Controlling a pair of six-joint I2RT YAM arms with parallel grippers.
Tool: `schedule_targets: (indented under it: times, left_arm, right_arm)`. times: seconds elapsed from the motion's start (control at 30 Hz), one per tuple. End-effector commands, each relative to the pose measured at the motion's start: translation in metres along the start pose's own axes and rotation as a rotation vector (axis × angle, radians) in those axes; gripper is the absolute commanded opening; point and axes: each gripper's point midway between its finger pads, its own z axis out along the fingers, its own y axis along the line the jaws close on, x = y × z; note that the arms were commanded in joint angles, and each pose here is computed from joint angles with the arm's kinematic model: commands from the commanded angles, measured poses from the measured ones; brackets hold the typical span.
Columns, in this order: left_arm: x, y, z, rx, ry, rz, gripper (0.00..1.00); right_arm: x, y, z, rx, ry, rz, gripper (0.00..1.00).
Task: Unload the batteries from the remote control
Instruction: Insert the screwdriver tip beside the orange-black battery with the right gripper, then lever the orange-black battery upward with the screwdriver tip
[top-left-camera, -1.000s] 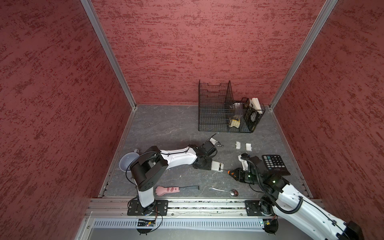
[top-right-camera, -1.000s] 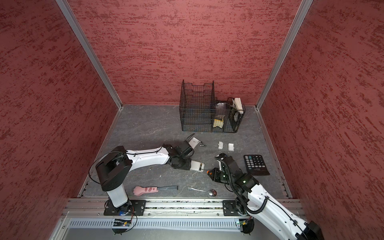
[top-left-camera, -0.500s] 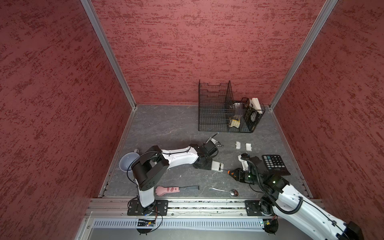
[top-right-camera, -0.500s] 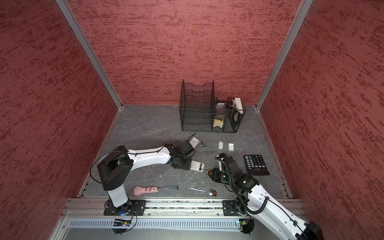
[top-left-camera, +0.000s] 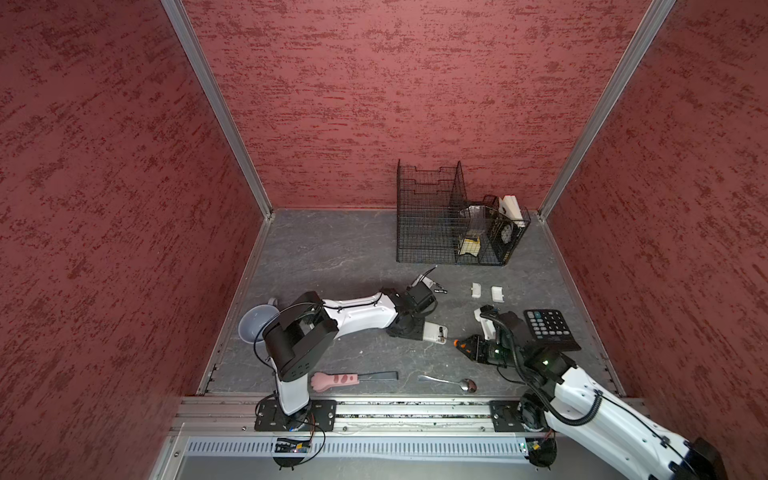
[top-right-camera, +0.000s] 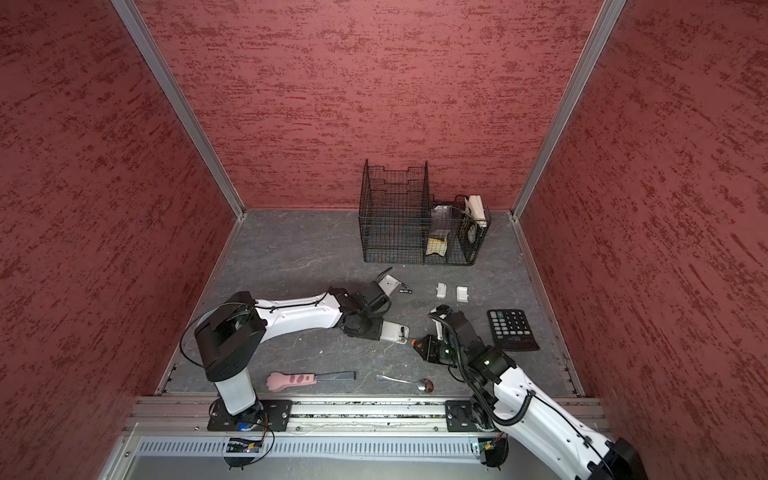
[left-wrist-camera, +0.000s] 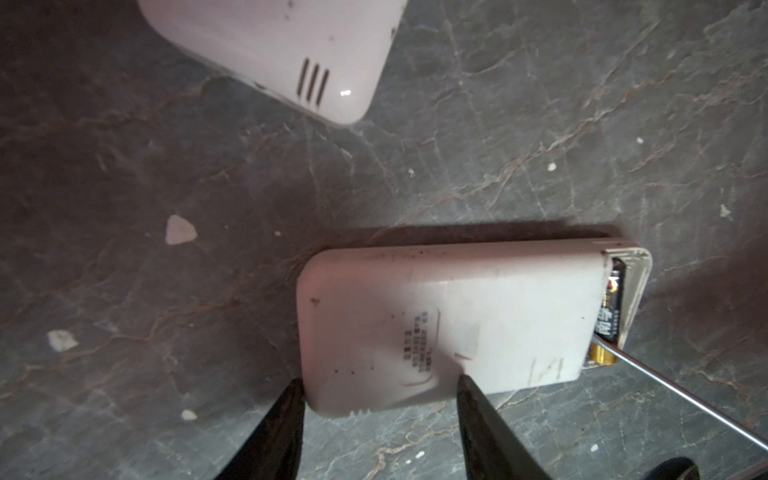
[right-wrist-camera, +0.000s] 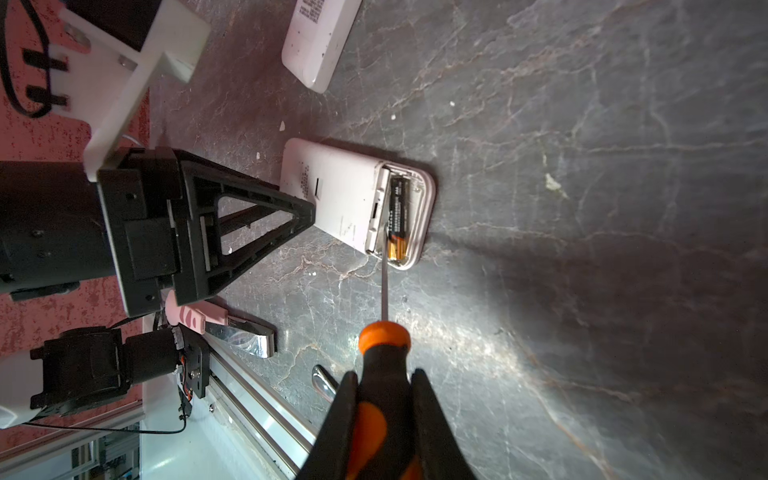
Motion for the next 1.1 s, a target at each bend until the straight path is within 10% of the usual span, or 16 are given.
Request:
schedule_targets:
  times: [0.0, 1.07]
  left_arm:
    - [0.016, 0.020, 0.024, -0.094, 0.036, 0.029, 0.56]
    - [0.016, 0.024, 0.021, -0.093, 0.024, 0.030, 0.56]
  right_arm:
    - [-0.013, 0.022, -0.005, -0.077, -0.043, -0.055, 0.00]
    - [-0.014, -0.003, -0.024, 0.091, -0.068, -0.008, 0.00]
